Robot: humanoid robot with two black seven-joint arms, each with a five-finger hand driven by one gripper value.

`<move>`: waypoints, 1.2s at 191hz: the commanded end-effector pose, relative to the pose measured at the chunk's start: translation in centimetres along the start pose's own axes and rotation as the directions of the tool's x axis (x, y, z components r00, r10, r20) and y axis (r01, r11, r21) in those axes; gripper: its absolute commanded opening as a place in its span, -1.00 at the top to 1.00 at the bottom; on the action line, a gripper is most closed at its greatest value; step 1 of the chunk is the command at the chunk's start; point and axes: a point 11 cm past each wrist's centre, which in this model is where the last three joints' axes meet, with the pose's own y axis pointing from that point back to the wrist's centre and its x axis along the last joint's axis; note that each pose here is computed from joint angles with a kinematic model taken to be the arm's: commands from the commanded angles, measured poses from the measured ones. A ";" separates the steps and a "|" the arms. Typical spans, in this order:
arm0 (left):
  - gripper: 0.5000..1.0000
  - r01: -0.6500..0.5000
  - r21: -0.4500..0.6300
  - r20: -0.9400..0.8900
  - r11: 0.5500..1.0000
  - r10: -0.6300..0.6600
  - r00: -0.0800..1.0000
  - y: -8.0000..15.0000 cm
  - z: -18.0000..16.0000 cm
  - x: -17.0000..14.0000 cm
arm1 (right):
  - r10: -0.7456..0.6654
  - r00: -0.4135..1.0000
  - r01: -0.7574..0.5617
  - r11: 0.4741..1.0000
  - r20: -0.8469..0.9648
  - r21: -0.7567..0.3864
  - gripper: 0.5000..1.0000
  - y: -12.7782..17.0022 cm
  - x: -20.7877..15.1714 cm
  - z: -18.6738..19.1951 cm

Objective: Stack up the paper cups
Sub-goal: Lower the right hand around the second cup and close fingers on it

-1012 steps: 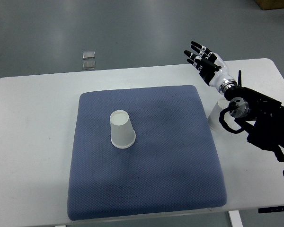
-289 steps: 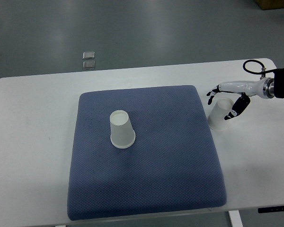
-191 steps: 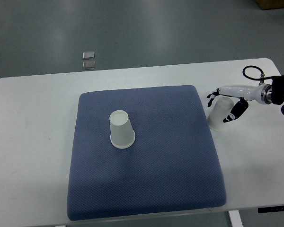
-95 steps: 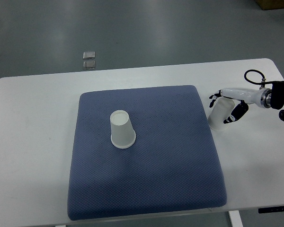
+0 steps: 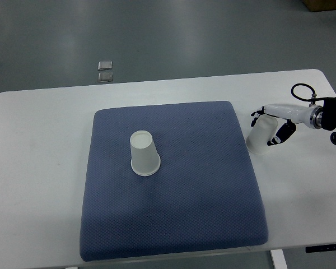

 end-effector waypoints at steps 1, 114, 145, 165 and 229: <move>-1.00 0.000 0.001 0.000 1.000 0.000 1.000 0.0 0.0 0.0 | 0.000 1.000 0.000 1.000 0.003 0.010 -0.62 -0.2 -0.1 -0.3; -1.00 0.000 -0.001 0.000 1.000 0.000 1.000 0.0 0.0 0.0 | -0.016 1.000 0.016 1.000 0.004 0.017 -0.14 -0.3 -0.3 -0.5; -1.00 0.000 -0.001 0.000 1.000 0.000 1.000 0.0 0.0 0.0 | -0.022 1.000 0.022 0.999 0.005 0.024 0.21 -0.6 -0.5 -0.9; -1.00 0.000 -0.001 0.000 1.000 0.000 1.000 0.0 0.0 0.0 | -0.022 1.000 0.022 0.999 0.004 0.024 0.39 -0.6 -0.5 -0.9; -1.00 0.000 -0.001 0.000 1.000 0.000 1.000 0.0 0.0 0.0 | 0.006 1.000 -0.007 1.000 0.006 0.030 0.52 -0.6 1.1 -1.2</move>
